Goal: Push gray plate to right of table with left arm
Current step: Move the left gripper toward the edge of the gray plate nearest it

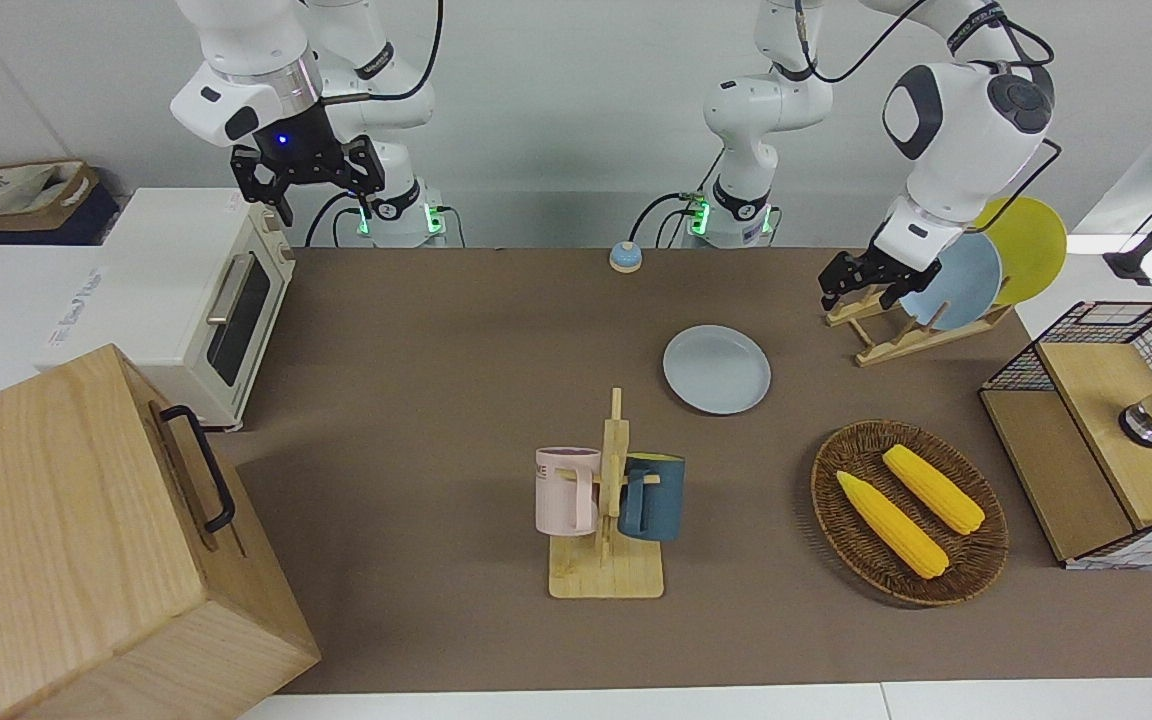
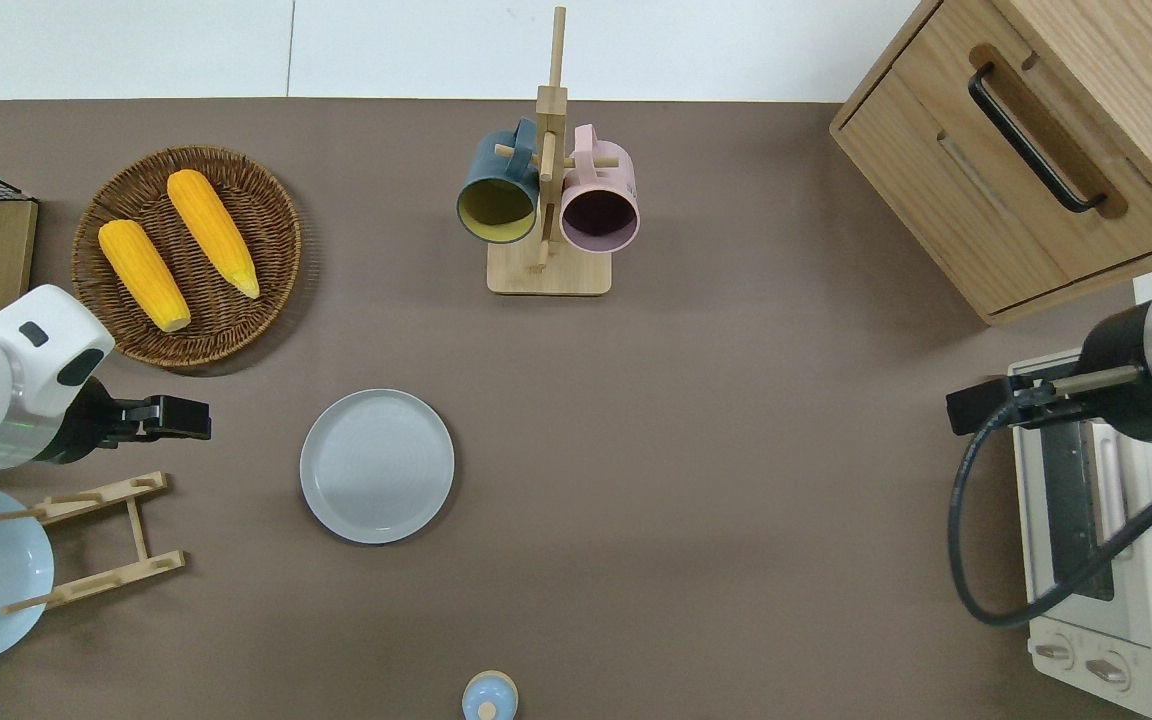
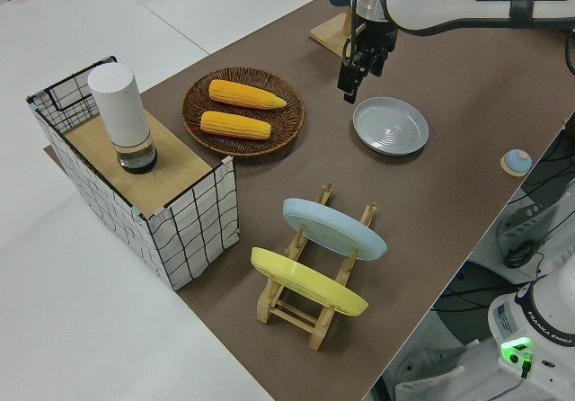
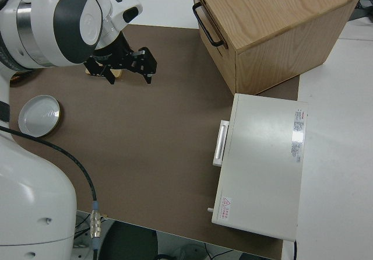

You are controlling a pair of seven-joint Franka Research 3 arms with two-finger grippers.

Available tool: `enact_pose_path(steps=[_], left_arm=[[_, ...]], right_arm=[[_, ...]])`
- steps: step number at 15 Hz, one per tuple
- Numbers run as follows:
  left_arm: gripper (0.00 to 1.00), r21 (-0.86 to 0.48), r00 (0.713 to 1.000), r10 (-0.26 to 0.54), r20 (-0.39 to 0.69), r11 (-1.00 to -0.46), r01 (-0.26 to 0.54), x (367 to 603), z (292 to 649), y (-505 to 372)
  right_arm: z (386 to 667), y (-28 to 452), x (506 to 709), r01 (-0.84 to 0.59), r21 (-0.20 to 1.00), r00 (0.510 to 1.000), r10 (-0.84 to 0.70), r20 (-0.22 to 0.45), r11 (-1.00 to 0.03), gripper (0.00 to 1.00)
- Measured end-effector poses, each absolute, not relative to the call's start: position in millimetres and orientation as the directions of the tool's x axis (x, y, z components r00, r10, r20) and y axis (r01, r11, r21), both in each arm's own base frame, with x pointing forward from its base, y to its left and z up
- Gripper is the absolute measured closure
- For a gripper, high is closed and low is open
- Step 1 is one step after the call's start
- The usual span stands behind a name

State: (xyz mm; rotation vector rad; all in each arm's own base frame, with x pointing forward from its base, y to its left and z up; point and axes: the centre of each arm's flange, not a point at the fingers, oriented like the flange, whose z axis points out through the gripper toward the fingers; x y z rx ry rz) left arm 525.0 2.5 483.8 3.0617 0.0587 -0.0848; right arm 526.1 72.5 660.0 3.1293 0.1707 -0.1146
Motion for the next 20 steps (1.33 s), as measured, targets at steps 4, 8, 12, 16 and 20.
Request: enact_pose_path(steps=[4,8,12,16,20], left_arm=[[0.00,0.076,0.997,0.058,-0.050,-0.995,0.061,521.6,461.7,-0.3],[0.00,0.069,0.996,0.086,-0.039,-0.994,0.088,514.6,434.3,-12.0],[0.00,0.062,0.994,0.105,-0.033,-0.992,0.107,507.3,415.9,-25.2],[0.00,0.060,0.993,0.113,-0.028,-0.992,0.115,501.7,400.8,-26.7],[0.00,0.057,0.992,0.124,-0.021,-0.990,0.125,494.9,384.2,-29.0]], right_arm=[[660.0,72.5,526.1,0.109,0.002,0.991,0.108,-0.073,-0.994,0.01],[660.0,72.5,526.1,0.109,0.002,0.991,0.108,-0.073,-0.994,0.01],[660.0,72.5,526.1,0.109,0.002,0.991,0.108,-0.073,-0.994,0.01],[660.0,72.5,526.1,0.109,0.002,0.991,0.108,-0.073,-0.994,0.01],[660.0,72.5,526.1,0.109,0.002,0.991,0.108,-0.073,-0.994,0.01]])
